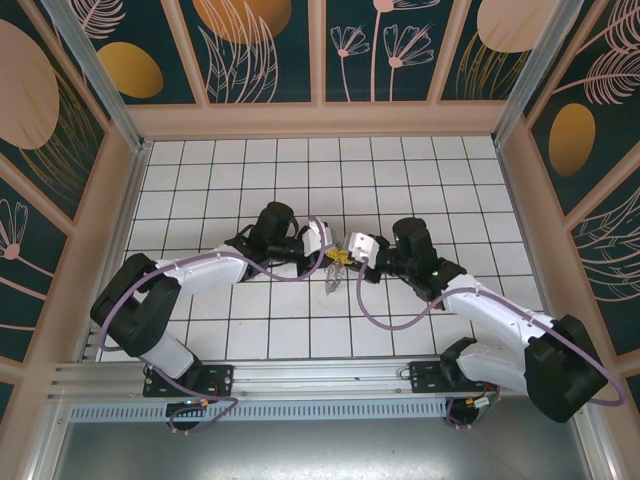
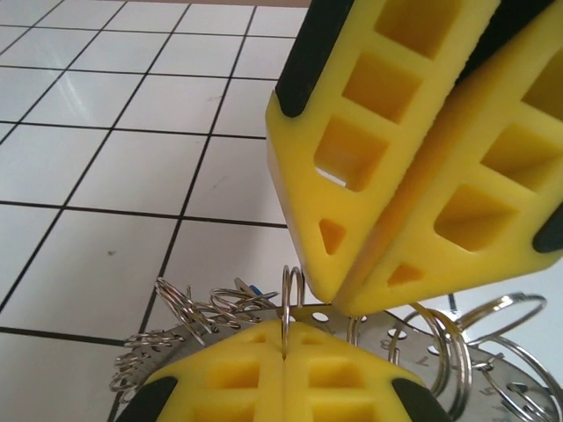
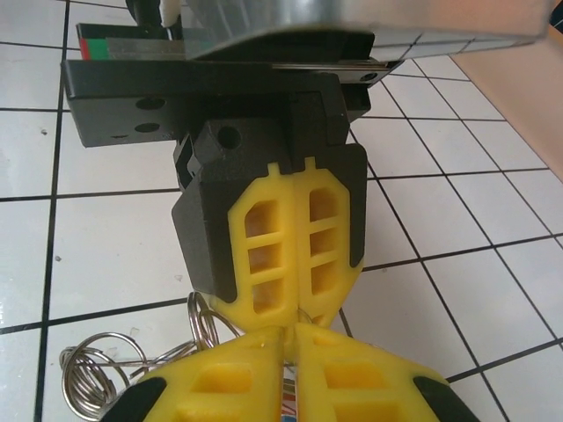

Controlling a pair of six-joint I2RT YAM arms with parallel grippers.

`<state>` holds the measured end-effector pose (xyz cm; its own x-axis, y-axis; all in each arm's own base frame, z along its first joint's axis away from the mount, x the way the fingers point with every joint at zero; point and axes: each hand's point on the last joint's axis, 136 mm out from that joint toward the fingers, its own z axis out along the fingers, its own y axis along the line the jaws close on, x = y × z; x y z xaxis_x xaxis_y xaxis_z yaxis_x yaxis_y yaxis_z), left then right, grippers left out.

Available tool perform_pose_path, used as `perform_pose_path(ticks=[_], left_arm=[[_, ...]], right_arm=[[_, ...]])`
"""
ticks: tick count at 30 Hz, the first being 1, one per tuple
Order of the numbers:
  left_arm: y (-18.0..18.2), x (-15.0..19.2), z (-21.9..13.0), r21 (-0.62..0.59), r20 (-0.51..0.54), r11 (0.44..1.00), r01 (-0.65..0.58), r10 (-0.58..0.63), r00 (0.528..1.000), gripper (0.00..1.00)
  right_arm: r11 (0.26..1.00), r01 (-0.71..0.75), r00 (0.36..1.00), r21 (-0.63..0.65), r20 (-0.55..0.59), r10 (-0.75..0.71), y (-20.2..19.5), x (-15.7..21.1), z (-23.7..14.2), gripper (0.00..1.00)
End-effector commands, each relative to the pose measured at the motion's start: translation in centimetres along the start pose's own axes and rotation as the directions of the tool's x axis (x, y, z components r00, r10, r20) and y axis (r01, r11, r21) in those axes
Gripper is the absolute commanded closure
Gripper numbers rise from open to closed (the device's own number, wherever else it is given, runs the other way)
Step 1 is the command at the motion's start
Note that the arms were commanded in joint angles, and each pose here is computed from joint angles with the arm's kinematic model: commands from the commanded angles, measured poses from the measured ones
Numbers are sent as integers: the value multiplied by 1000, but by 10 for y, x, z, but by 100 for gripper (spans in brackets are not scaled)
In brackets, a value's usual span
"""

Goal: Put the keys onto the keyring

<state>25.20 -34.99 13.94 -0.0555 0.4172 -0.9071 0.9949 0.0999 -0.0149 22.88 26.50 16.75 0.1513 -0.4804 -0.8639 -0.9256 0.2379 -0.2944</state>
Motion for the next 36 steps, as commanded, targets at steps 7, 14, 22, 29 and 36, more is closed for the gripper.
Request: perform_pose_path(ticks=[7, 14, 22, 29, 36], left_arm=[[-13, -5, 3, 85, -4, 995, 52, -52, 999, 100], [-21, -1, 0, 112, -24, 991, 69, -67, 997, 100], [-24, 1, -4, 111, -26, 991, 81, -79, 997, 100], [-24, -1, -4, 106, -23, 990, 95, -93, 995, 100], [-21, -11, -7, 90, -1, 994, 65, -65, 998, 100]], right_arm=[[982, -125, 992, -143, -33, 122, 44, 9, -4, 87], [951, -305, 951, 52, 65, 301, 6, -11, -22, 86], [468, -770, 595, 433, 223, 772, -81, 30, -69, 82], [-122, -730, 200, 673, 380, 903, -97, 128, -115, 83], [-526, -593, -139, 610, 566, 813, -64, 207, -155, 80]])
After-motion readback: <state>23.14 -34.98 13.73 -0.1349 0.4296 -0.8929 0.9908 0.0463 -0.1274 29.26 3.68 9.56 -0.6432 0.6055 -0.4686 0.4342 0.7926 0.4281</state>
